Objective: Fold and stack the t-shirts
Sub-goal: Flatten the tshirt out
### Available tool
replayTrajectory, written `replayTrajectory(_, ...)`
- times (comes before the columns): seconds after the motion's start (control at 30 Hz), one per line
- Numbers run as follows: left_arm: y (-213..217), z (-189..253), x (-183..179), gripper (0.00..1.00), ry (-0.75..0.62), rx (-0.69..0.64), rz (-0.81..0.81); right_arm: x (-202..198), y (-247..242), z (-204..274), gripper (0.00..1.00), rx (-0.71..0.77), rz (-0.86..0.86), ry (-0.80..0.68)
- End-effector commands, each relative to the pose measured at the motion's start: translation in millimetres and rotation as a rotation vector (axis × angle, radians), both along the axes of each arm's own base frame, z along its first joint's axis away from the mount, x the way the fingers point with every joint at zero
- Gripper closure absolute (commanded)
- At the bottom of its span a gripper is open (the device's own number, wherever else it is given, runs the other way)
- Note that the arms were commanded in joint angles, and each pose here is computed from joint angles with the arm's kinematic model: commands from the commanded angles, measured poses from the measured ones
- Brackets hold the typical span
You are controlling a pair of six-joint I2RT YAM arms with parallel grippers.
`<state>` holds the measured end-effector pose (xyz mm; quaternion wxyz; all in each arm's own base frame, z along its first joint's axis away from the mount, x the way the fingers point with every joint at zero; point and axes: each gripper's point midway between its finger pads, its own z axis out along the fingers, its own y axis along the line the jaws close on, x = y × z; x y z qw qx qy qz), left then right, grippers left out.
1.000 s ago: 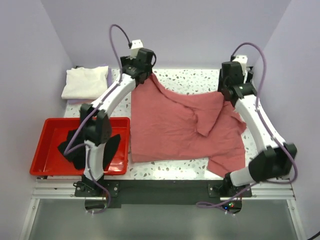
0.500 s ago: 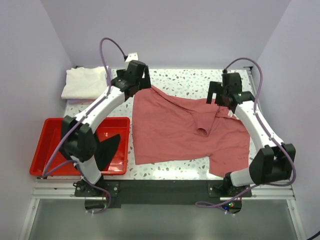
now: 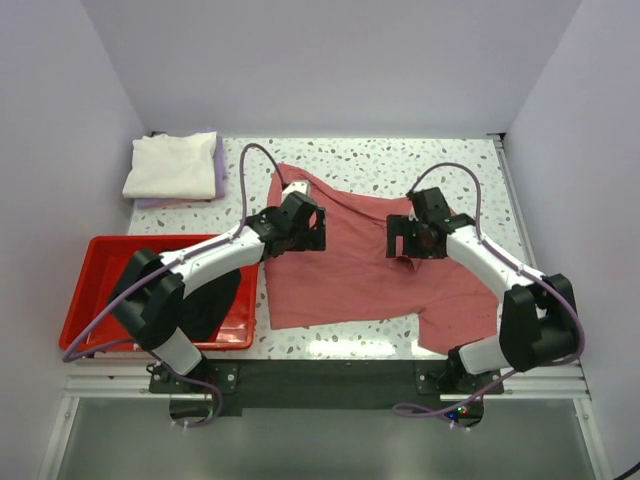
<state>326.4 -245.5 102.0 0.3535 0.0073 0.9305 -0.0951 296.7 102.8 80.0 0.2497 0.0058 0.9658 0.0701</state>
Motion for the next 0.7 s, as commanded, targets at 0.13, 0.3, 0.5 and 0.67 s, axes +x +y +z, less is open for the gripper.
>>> replayTrajectory(0.13, -11.1, -24.5, -23.6, 0.00, 0.066, -0.083, -0.004, 16.2, -3.9, -21.7, 0.10, -0.026, -0.069, -0.009)
replayTrajectory(0.3, -5.8, -40.0, -33.0, 0.00, 0.094, -0.049, 0.003, 25.0, -6.1, -34.2, 0.19, -0.056, -0.086, 0.011)
replayTrajectory(0.5, -1.5, -49.8, -42.0, 0.00, 0.113, -0.045, 0.009, 37.3, -14.7, -44.6, 0.40, -0.116, -0.138, 0.022)
replayTrajectory(0.67, 1.9, -59.6, -48.5, 0.00, 0.138, -0.032, 0.013, 54.0, -18.4, -37.1, 0.72, -0.136, -0.180, -0.031)
